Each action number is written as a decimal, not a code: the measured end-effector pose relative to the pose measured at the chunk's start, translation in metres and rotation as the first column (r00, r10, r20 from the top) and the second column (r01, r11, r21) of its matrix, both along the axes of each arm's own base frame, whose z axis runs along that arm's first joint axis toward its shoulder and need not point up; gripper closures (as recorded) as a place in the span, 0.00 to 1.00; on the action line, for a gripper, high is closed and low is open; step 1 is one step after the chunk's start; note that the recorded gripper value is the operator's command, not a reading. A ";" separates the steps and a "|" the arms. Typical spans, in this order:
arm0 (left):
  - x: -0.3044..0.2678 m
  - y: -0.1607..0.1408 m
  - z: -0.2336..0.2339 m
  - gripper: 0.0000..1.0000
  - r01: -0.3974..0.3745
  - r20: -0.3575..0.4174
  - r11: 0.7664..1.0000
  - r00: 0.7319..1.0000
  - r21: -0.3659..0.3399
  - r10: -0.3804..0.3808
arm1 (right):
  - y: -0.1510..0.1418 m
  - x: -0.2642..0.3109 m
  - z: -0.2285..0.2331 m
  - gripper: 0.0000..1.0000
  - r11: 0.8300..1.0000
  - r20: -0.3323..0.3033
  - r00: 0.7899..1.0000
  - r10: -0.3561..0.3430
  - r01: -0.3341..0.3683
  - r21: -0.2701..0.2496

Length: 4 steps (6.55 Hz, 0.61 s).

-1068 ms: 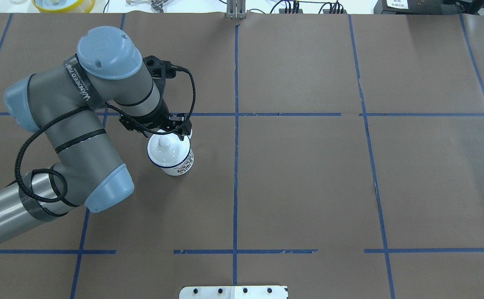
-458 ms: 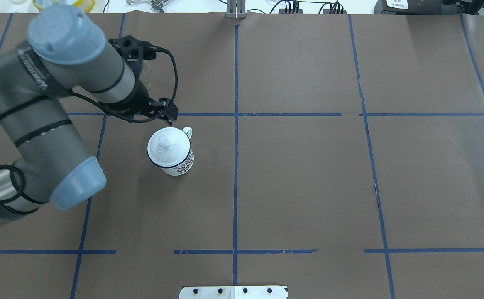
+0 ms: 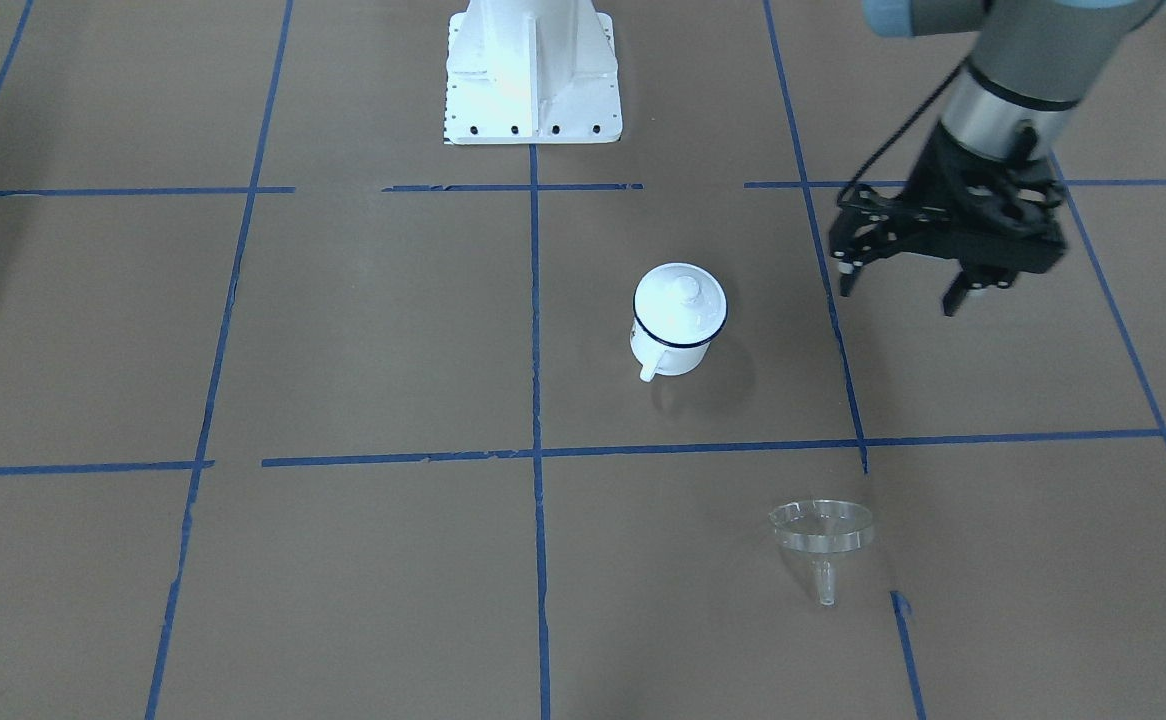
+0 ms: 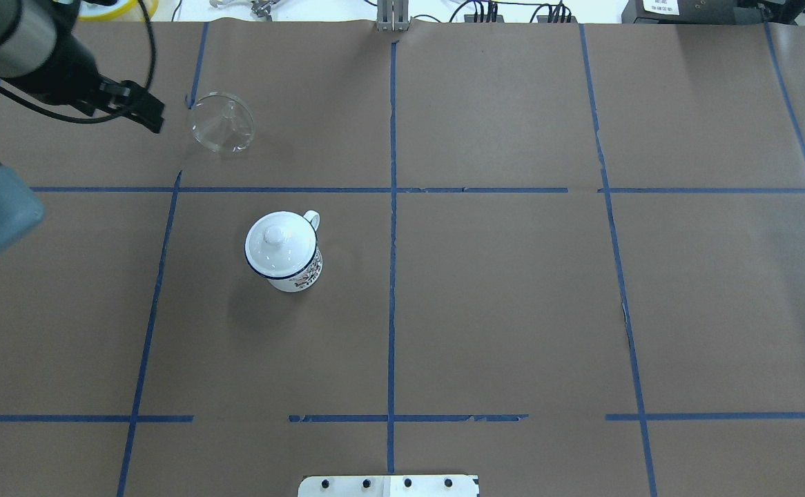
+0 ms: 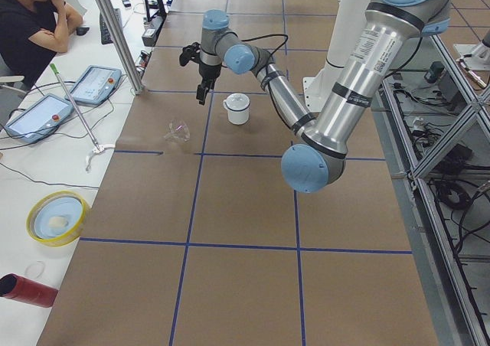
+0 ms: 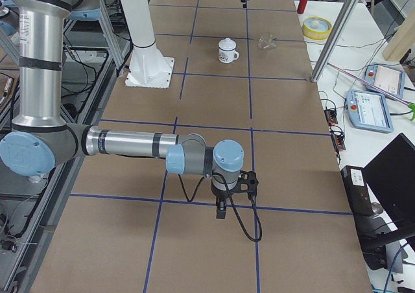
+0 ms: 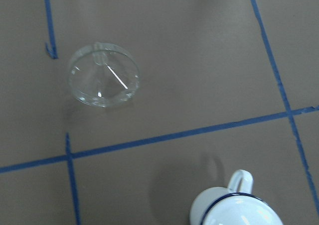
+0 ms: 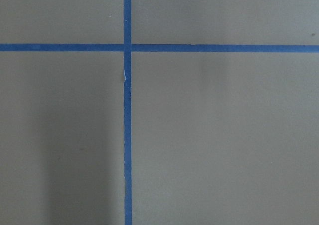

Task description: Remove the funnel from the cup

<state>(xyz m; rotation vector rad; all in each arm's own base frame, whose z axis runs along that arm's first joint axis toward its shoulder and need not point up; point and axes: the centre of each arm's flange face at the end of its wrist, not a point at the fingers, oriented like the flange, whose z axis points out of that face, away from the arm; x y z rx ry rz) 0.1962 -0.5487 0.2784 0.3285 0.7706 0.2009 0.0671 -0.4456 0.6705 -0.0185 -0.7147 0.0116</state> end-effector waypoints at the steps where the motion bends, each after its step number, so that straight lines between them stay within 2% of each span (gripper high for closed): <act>1: -0.066 -0.030 0.059 0.00 -0.018 0.034 1.000 0.999 -0.024 0.019 | 0.000 0.000 0.000 0.00 1.000 0.000 1.000 0.000 0.000 0.000; 2: -0.139 -0.049 0.124 0.00 -0.013 0.068 0.998 0.998 -0.058 0.017 | 0.000 0.000 0.000 0.00 1.000 0.000 1.000 0.000 0.000 0.000; 3: -0.204 -0.048 0.190 0.00 -0.014 0.096 0.996 0.995 -0.093 0.023 | 0.000 0.000 0.000 0.00 1.000 0.000 1.000 0.000 0.000 0.000; 4: -0.250 -0.027 0.255 0.00 -0.020 0.109 0.990 0.993 -0.143 0.036 | 0.000 0.000 0.000 0.00 1.000 0.000 1.000 0.000 0.000 0.000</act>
